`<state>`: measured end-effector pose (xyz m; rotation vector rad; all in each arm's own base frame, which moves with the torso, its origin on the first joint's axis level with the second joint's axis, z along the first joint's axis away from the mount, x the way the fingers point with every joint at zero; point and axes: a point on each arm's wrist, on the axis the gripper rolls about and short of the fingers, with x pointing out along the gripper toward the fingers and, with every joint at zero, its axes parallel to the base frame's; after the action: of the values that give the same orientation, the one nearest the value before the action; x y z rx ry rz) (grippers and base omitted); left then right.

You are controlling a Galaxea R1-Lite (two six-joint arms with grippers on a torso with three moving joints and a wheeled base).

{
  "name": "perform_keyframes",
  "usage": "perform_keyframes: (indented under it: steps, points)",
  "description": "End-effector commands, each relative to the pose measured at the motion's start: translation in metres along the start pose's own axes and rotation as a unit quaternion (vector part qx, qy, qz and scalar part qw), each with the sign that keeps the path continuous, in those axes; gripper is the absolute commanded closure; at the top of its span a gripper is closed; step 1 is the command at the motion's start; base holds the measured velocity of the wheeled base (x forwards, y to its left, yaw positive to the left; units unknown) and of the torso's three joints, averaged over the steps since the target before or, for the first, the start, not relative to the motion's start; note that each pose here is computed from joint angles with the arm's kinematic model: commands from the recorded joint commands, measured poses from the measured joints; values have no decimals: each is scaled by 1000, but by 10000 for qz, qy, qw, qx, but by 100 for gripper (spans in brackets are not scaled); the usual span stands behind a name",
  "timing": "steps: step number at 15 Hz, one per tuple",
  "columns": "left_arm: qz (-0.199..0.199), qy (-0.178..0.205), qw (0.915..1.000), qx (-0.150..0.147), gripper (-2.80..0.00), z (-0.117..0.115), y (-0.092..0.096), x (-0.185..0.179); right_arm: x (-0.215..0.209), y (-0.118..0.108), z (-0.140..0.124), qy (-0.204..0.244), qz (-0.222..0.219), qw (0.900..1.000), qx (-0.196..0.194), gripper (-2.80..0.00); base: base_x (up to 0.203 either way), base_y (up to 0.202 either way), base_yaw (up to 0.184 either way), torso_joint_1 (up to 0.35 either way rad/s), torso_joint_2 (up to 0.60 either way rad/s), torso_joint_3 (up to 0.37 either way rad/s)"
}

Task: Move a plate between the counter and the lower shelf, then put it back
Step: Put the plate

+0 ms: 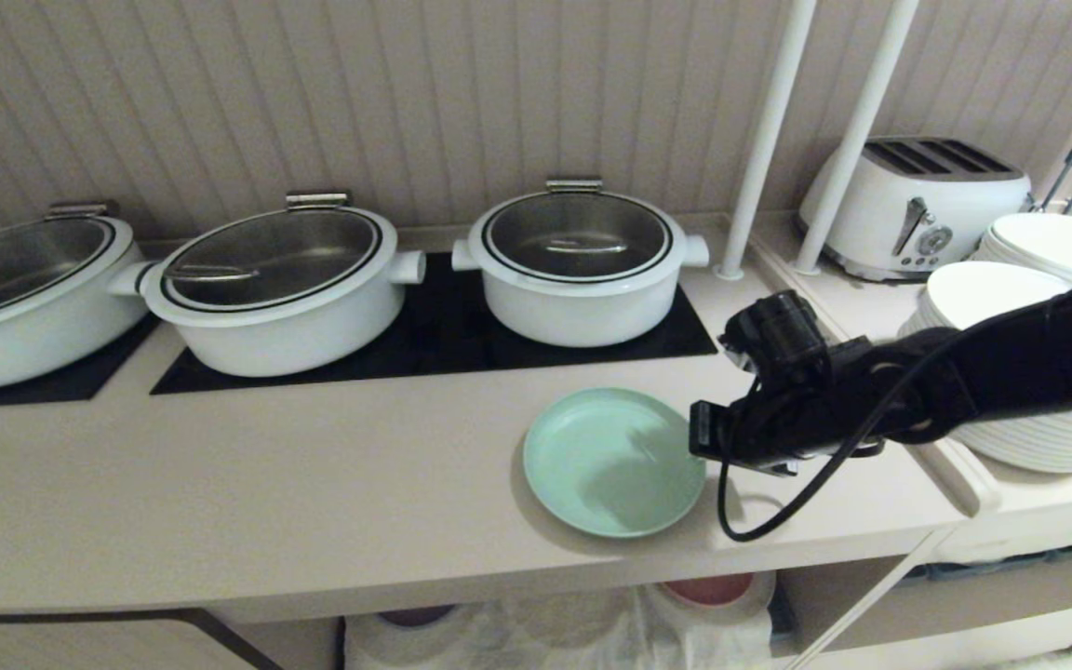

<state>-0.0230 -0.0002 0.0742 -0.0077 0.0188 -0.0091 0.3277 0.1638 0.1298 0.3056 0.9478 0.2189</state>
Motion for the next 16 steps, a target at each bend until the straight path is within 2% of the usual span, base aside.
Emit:
perform_keyframes:
  steps: [1,16]
  points:
    - [0,-2,10000,-1,0,0,0,0,2,0,3,-30,7,10000,29,0,0,0,0,0,0,0]
    - [0,-2,10000,0,0,0,0,0,11,2,9,-71,31,10000,62,0,0,0,0,0,0,0]
